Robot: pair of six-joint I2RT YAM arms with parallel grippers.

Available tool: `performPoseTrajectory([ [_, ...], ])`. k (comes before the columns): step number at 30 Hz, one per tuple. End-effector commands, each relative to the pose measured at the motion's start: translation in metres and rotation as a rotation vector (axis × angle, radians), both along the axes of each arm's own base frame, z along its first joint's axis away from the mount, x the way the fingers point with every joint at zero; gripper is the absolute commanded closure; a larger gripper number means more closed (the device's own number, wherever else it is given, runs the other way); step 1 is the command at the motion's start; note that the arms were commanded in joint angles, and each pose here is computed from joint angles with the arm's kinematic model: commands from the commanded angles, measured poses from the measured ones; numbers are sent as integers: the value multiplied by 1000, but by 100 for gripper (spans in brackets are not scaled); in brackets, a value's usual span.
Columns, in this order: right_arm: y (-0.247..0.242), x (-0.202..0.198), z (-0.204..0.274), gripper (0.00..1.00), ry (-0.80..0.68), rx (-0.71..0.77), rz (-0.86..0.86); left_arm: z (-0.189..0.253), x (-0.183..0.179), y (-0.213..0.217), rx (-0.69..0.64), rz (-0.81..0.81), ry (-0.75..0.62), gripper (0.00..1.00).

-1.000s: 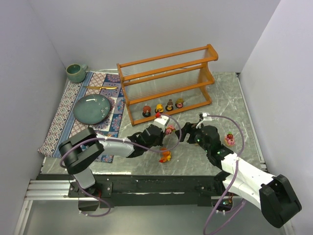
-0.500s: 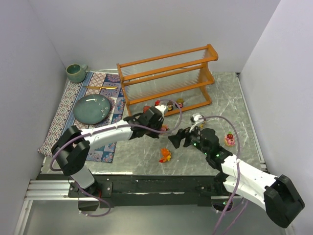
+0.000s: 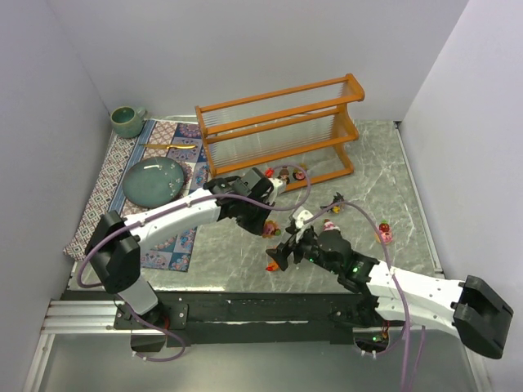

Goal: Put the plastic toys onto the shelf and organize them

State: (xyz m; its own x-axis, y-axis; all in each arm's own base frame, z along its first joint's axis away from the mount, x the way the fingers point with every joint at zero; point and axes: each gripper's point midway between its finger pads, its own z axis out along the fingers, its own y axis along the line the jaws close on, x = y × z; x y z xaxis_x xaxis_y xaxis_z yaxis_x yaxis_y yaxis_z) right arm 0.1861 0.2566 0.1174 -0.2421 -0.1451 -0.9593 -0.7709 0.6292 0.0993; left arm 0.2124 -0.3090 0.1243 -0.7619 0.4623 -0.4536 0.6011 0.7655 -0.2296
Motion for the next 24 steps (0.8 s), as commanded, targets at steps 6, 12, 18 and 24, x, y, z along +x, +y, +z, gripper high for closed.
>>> performPoseTrajectory([
  [6, 15, 14, 40, 2, -216, -108, -96, 26, -24, -6, -40, -88, 19, 99],
  [12, 27, 15, 36, 8, -209, -165, -87, 29, -26, -10, -31, -100, 2, 99],
  [18, 33, 10, 22, 11, -183, -207, -35, 31, -25, -8, -28, -95, -7, 99],
  [24, 38, 6, 10, 12, -182, -254, -9, 36, -28, -9, -47, -107, -9, 99],
])
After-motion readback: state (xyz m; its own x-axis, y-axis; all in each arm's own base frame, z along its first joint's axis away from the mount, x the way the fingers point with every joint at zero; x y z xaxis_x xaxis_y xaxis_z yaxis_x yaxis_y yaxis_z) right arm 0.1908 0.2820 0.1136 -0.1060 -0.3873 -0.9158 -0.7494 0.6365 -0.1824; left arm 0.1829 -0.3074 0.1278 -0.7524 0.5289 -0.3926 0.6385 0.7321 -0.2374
